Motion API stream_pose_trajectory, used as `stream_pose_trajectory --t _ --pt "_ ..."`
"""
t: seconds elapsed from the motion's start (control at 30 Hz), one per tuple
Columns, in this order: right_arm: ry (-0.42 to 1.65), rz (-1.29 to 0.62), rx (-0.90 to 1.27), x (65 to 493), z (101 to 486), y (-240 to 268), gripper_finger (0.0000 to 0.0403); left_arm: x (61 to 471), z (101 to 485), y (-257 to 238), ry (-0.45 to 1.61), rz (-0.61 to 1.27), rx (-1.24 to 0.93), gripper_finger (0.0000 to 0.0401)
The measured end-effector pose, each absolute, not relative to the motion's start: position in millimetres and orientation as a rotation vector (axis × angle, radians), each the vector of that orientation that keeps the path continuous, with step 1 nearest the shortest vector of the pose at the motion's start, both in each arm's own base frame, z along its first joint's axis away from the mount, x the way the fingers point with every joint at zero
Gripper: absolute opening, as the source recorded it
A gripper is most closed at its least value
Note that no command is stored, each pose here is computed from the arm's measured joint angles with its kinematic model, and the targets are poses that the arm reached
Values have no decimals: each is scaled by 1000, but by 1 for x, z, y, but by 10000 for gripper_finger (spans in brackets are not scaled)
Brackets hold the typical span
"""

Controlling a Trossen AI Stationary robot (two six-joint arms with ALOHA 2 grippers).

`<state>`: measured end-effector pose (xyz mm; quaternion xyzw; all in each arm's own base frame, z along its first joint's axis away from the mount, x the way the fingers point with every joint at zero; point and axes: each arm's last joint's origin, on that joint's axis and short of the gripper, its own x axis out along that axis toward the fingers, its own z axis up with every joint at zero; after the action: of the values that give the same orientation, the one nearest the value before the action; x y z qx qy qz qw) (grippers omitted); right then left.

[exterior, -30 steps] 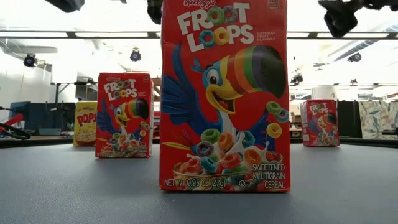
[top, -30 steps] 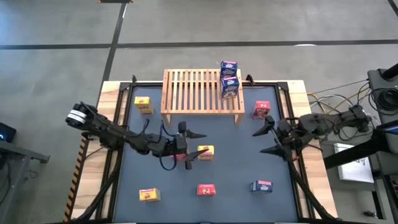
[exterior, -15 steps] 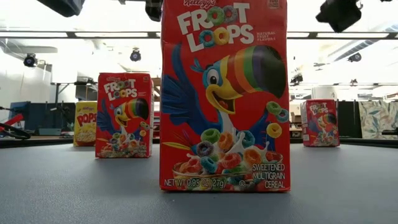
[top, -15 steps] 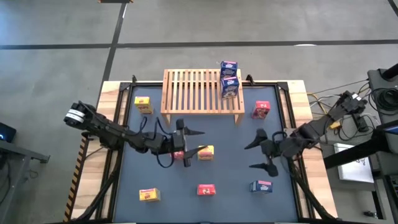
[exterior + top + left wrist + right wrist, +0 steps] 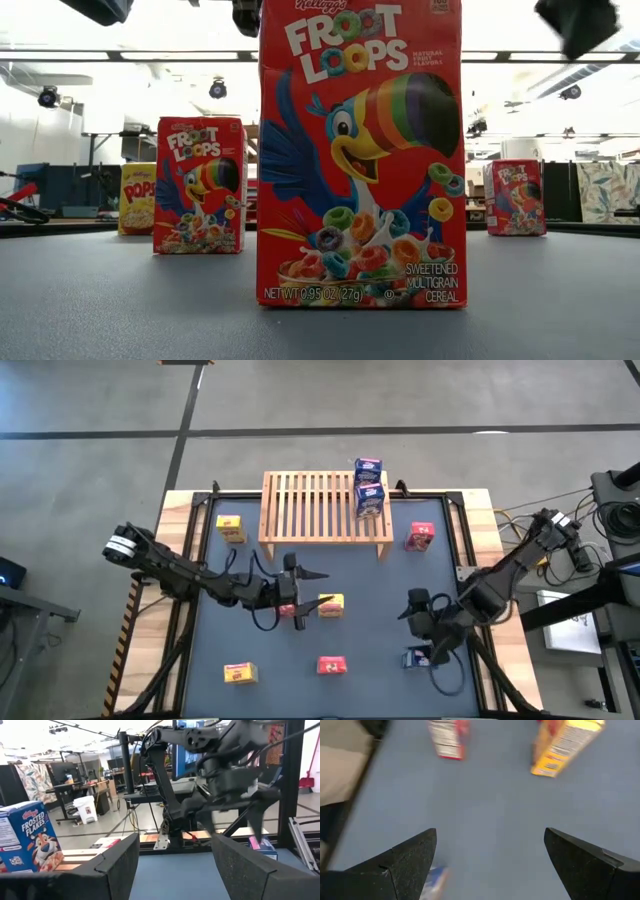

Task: Stack cereal on shelf
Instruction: Put the blue cereal box on the shelf aligned with the other cereal box

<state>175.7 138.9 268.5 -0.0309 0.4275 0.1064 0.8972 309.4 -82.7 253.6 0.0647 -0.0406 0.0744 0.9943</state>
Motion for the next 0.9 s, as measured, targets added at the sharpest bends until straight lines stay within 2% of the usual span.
stream_pose_trajectory --t 0.27,0.53,0.9 --pt "870 321 54 158 289 162 359 309 253 -83 -80 149 130 231" --pt "971 283 107 151 271 181 359 309 253 -83 -77 149 123 231" --pt "1119 173 31 156 244 193 359 310 252 -83 -66 148 113 231"
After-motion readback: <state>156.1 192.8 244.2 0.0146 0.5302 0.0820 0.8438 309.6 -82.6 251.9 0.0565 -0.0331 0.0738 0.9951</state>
